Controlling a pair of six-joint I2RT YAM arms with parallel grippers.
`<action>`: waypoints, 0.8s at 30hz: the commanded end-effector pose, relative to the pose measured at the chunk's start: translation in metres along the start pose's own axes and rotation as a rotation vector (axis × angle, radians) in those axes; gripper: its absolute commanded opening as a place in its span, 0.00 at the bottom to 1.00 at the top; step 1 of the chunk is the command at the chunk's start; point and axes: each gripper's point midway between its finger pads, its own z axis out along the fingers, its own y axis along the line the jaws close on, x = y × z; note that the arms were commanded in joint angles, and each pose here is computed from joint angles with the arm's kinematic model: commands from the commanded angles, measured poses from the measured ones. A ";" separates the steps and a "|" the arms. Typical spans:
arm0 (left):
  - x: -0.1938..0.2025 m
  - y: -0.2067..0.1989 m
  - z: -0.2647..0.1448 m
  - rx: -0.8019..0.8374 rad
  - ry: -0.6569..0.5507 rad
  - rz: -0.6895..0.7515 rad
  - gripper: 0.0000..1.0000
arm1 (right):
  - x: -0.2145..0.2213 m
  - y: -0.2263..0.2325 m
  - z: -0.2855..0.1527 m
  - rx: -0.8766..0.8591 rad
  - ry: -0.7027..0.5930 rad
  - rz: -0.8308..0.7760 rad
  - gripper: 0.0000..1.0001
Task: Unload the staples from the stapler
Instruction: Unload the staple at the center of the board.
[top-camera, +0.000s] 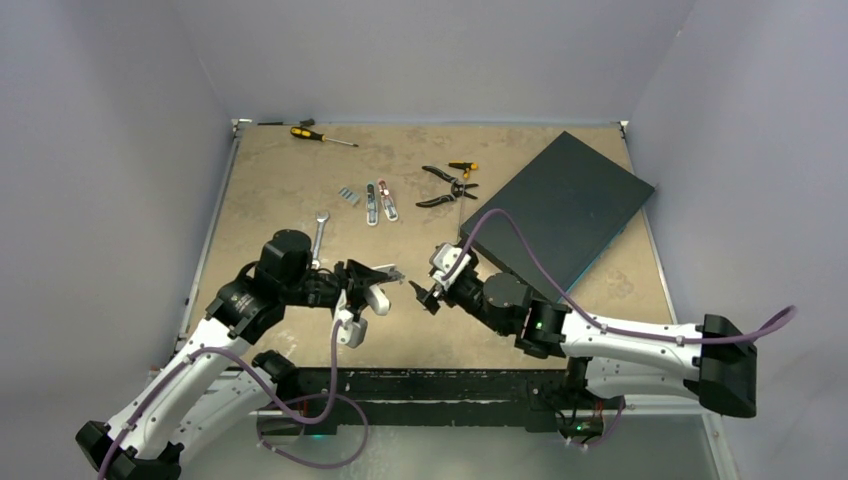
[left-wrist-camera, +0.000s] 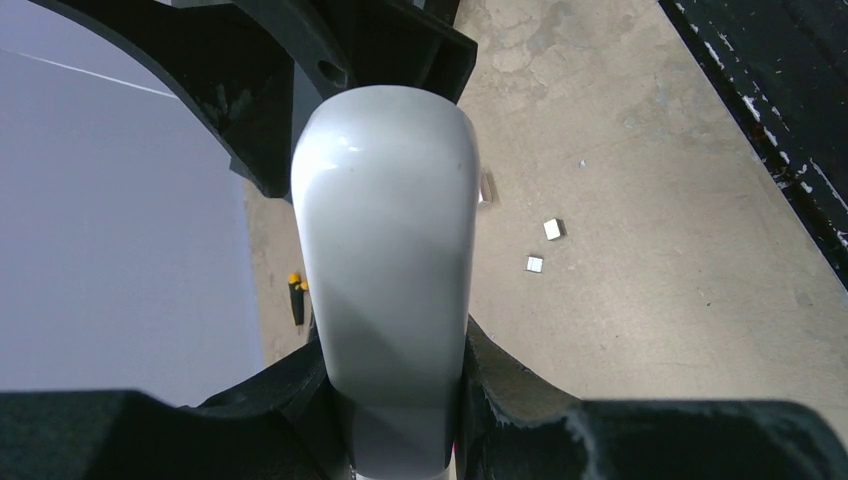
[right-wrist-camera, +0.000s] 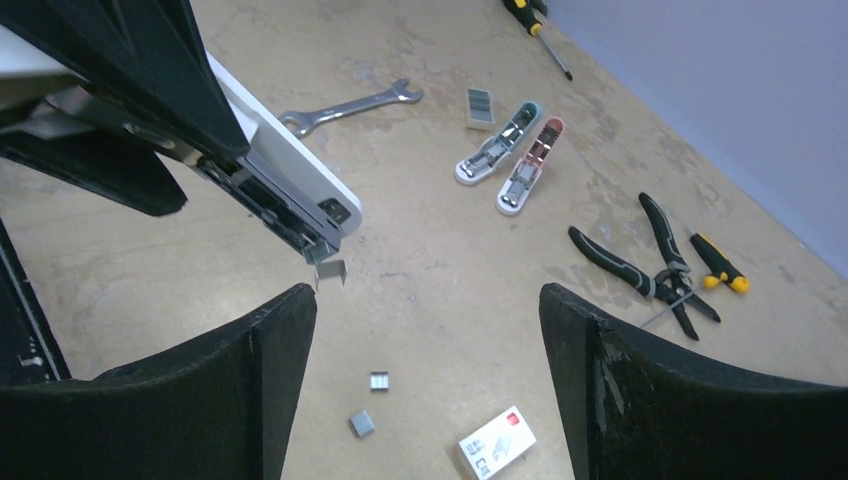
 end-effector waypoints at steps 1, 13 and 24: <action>-0.017 0.018 -0.004 -0.032 -0.041 0.075 0.00 | -0.033 0.000 0.010 0.007 -0.139 0.084 0.84; -0.019 0.017 -0.006 -0.042 -0.042 0.083 0.00 | -0.018 0.013 0.030 -0.030 -0.108 0.069 0.84; -0.018 0.018 -0.006 -0.046 -0.032 0.084 0.00 | 0.035 -0.023 0.030 0.190 0.143 -0.034 0.81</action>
